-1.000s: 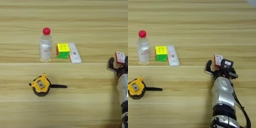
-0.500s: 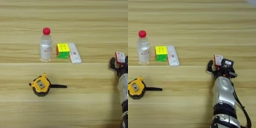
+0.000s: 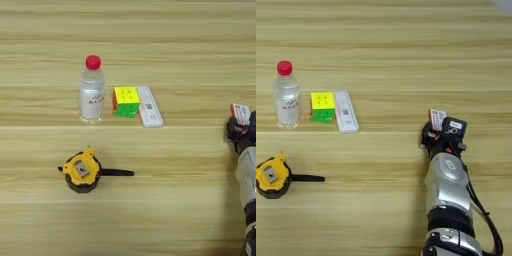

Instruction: Move the objects on the table

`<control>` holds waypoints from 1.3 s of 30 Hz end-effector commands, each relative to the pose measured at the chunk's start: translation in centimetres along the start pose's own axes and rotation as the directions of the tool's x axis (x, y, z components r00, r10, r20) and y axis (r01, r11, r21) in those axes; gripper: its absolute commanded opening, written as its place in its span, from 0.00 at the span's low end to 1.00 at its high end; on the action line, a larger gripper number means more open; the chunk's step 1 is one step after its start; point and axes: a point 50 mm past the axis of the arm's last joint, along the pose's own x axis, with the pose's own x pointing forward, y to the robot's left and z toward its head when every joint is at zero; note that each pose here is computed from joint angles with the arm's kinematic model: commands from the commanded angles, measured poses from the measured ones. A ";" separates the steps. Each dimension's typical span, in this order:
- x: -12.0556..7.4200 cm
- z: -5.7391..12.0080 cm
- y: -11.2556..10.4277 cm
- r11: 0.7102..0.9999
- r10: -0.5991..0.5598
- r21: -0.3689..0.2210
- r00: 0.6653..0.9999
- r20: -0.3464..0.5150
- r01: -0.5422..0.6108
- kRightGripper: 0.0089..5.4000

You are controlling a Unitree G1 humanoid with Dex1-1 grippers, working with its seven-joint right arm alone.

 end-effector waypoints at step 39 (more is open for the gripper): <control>-3.1 0.9 11.5 0.917 0.396 -0.077 0.917 0.042 -0.392 0.44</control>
